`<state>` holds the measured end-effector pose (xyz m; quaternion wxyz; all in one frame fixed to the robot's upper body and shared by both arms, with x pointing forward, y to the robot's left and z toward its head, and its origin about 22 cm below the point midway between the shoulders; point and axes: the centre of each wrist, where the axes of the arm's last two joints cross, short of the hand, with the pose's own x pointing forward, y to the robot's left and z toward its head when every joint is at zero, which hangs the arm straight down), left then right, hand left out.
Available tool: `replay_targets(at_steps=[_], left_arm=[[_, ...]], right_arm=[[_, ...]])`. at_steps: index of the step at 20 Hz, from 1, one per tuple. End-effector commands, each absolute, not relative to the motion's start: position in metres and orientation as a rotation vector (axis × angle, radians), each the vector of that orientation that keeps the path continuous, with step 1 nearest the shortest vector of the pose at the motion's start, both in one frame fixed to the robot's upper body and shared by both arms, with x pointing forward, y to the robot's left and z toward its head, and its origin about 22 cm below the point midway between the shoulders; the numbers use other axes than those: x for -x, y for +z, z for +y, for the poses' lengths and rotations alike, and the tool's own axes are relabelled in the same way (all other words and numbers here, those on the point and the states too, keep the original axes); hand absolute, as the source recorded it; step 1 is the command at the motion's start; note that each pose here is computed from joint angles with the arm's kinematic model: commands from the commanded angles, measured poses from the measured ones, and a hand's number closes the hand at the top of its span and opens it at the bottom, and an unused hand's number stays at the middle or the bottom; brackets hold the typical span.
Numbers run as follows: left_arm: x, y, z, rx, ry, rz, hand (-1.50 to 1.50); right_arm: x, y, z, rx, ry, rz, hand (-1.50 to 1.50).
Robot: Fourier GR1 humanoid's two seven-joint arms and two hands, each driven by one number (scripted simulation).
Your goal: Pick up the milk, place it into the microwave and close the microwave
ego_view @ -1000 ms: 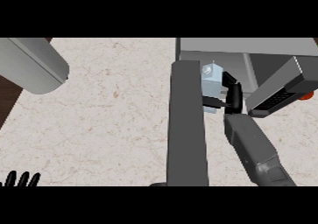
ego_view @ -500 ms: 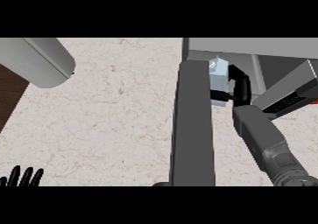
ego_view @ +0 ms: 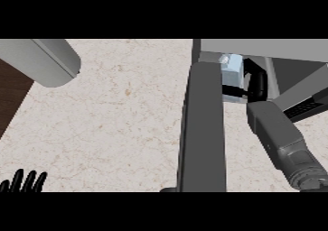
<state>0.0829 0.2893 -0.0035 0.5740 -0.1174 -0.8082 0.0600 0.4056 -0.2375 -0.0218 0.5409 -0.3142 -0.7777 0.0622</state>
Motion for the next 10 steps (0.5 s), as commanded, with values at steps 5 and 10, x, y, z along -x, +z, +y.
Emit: replay_targets(at_steps=[5,10], left_arm=[[-0.087,-0.008,0.289,0.279,0.136,-1.897,-1.5],[-0.092,-0.005,0.29,0.276,0.114,-1.885,-1.5]], right_arm=[[-0.418,-0.001,-0.24,0.899,0.108,-1.936,1.5],[-0.423,0.007,-0.243,1.097,0.093,-1.897,1.5]])
